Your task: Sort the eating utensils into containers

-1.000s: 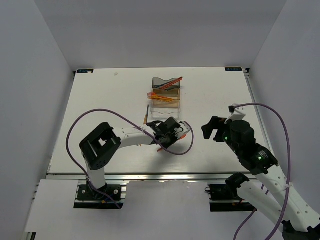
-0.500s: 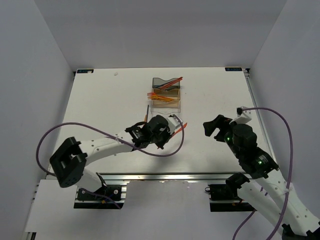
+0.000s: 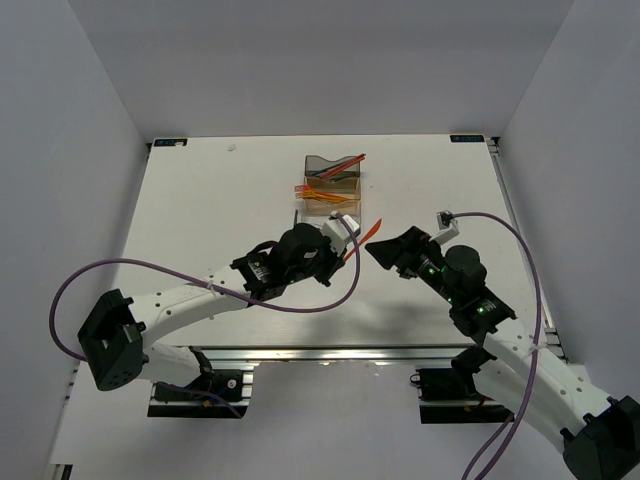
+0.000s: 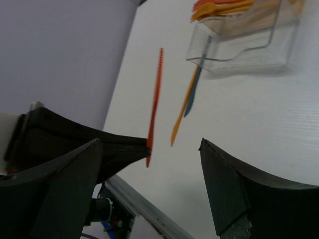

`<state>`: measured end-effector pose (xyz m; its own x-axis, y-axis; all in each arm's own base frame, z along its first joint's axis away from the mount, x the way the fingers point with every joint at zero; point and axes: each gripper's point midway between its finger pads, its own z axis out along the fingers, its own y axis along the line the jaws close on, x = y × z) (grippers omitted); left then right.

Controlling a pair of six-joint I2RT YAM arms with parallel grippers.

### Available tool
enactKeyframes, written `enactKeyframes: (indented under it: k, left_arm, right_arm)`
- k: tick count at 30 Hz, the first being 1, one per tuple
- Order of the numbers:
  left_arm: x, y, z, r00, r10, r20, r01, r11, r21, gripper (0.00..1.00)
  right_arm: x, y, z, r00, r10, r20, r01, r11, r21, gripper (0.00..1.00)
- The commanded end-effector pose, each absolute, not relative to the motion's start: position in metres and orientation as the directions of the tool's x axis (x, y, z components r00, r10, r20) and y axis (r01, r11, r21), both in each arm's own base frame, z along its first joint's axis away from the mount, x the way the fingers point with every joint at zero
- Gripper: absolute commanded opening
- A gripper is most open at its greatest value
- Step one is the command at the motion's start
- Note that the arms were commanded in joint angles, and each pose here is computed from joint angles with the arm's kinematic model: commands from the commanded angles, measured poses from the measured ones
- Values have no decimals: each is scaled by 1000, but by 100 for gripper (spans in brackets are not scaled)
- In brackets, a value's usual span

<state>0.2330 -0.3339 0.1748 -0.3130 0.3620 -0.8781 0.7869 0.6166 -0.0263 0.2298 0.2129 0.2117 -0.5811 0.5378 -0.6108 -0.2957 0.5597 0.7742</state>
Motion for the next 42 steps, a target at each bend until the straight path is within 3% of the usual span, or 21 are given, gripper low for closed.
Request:
enactKeyframes:
  k: [1,9,13,14,15,19,22,24,25,26,27,28,29,30,33,36,37,39,42]
  left_arm:
    - [240,-341,206,-268,292,-918,779,627,-28,0]
    - [234,-348,215,-249,276,-928,808,588,-42,0]
    - [233,-350,217,-246,273,-930,818,573,-48,0]
    - [232,-350,217,-246,274,-930,819,572,-49,0]
    - [227,-354,215,-249,281,-927,837,544,-59,0]
    - [224,-353,217,-245,277,-929,843,534,-63,0]
    - [222,-351,219,-240,271,-932,847,528,-65,0]
    - [222,-350,219,-237,276,-932,846,530,-58,0]
    - [223,-349,218,-240,278,-930,842,537,-56,0]
    - [224,-348,216,-245,285,-927,837,545,-53,0]
    - [229,-346,219,-244,279,-929,821,569,-45,1]
    - [235,-341,216,-256,289,-923,797,603,-33,26]
    - [238,-338,216,-273,284,-919,775,631,-35,73]
    - [248,-333,224,-271,271,-924,735,678,-17,98]
    - [256,-307,232,-313,249,-917,633,774,-5,98]
    - [265,-240,242,-352,174,-920,360,932,38,98]
    - [268,-199,241,-349,180,-920,194,974,117,98]
    - [259,-152,263,-302,33,-953,-2,999,36,98]
    - [242,-102,276,-234,-24,-972,-130,992,7,98]
  right_arm:
    - [226,228,262,-534,591,-604,-435,421,796,83]
    - [239,238,247,-556,577,-598,-392,452,801,78]
    - [246,247,247,-561,570,-600,-396,451,800,61]
    - [247,251,249,-557,570,-604,-409,445,797,51]
    - [250,253,249,-554,572,-605,-404,450,796,48]
    - [256,253,245,-542,586,-603,-387,463,798,47]
    - [259,253,248,-531,597,-601,-390,458,799,41]
    - [261,255,253,-522,607,-599,-399,446,801,30]
    - [262,256,252,-524,607,-597,-398,446,802,10]
    - [263,256,254,-523,611,-594,-398,441,804,0]
    - [264,257,255,-525,616,-588,-396,435,809,0]
    - [268,255,254,-513,638,-575,-375,436,818,0]
    - [271,254,254,-501,652,-570,-369,434,821,0]
    - [275,252,258,-478,671,-566,-372,429,823,0]
    - [299,234,260,-351,746,-566,-311,477,822,0]
    - [324,224,273,-225,793,-566,-287,501,816,0]
    - [337,225,279,-191,806,-561,-271,506,819,0]
    - [352,231,283,-166,794,-585,-273,533,801,0]
    - [375,246,285,-134,781,-610,-286,559,778,0]
